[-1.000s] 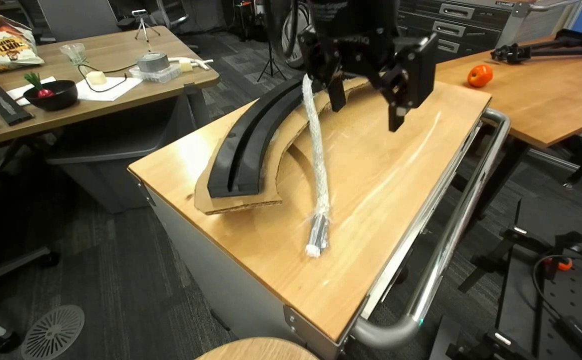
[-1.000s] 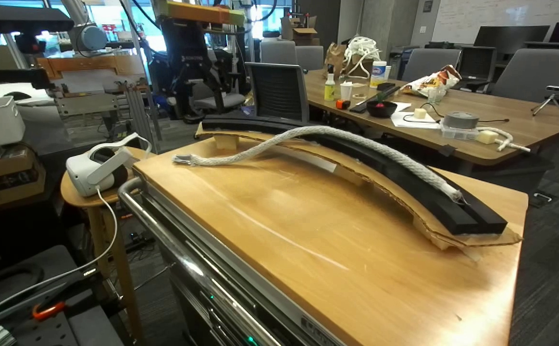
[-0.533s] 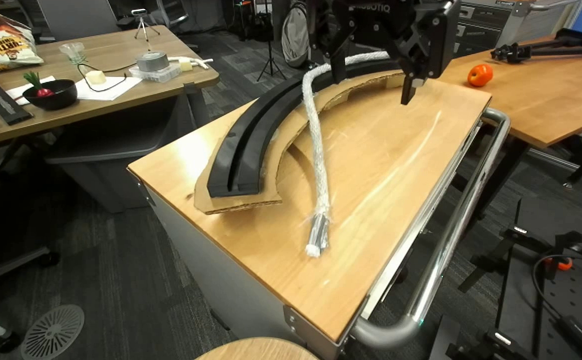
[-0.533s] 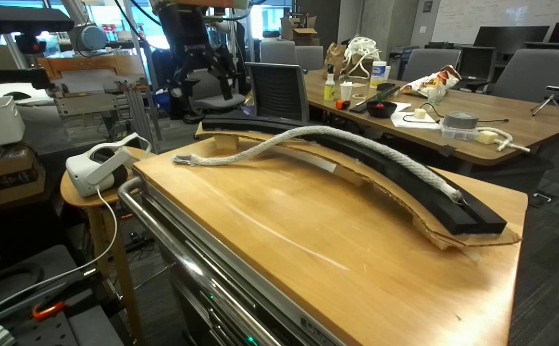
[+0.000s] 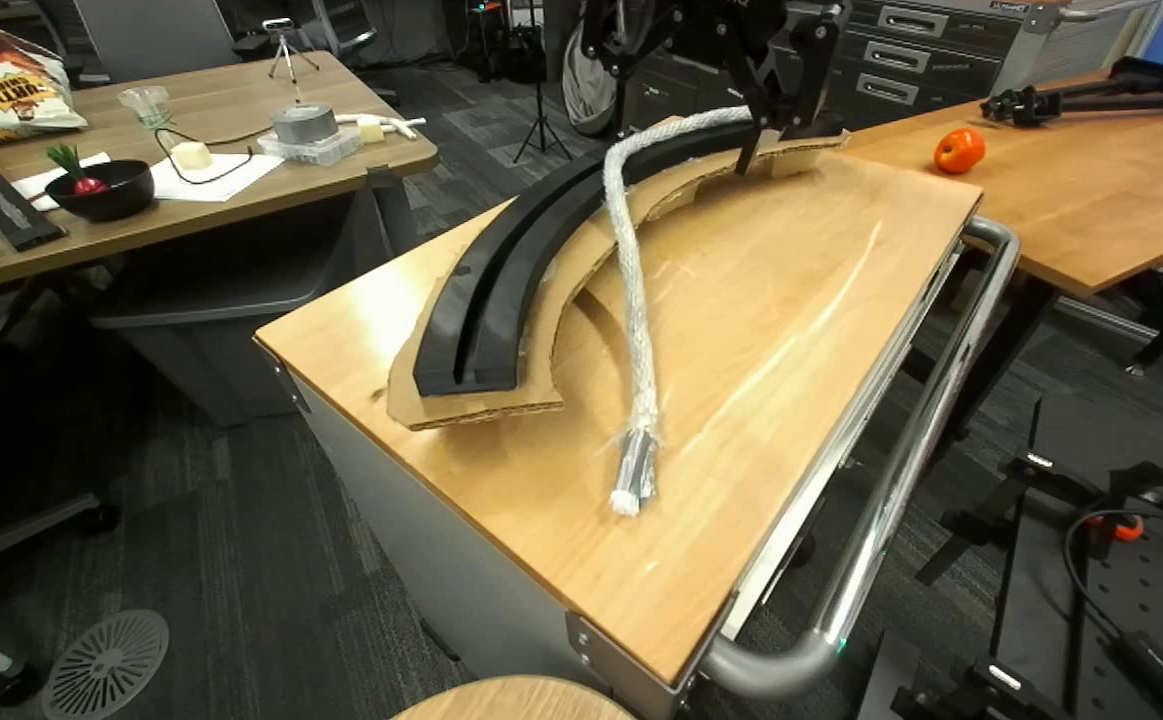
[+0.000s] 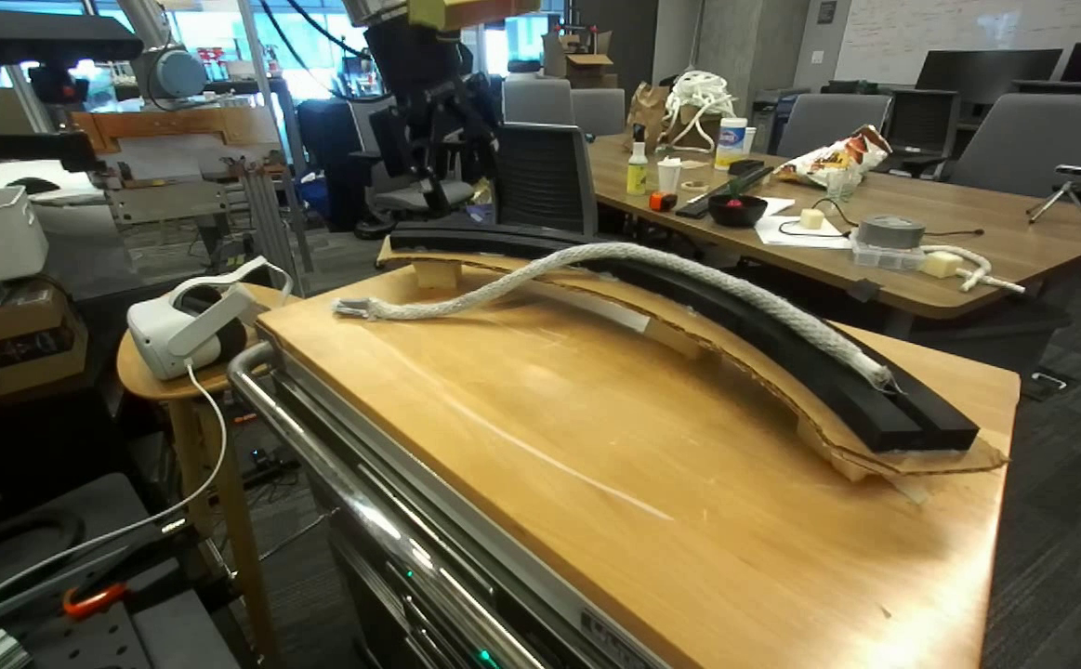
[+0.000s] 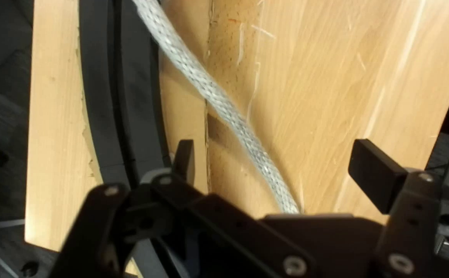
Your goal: Put the rope on the table
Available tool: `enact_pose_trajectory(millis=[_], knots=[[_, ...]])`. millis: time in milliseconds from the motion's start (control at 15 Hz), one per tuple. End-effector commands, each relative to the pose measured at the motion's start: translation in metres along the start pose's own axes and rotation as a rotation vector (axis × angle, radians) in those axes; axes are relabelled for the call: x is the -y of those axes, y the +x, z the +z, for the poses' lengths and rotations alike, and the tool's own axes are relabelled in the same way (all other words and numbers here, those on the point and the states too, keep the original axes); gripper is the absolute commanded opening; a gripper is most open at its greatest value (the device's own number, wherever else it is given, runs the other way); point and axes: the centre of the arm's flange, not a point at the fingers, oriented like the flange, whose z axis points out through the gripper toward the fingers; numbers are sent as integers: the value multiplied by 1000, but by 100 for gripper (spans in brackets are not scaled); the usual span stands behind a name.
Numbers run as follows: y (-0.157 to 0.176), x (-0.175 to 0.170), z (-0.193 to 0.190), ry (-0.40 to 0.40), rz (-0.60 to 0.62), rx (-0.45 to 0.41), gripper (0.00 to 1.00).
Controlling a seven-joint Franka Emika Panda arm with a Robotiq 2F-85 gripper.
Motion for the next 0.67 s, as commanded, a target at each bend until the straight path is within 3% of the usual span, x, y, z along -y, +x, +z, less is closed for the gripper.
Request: enact_pose_trajectory(millis=[0, 267, 400, 600], knots=[[-3, -1, 0, -4, 5, -14, 100], [-2, -15, 8, -67, -35, 67, 100], [-29, -23, 9, -87, -20, 91, 100], [-94, -31, 18, -85, 97, 5, 100]])
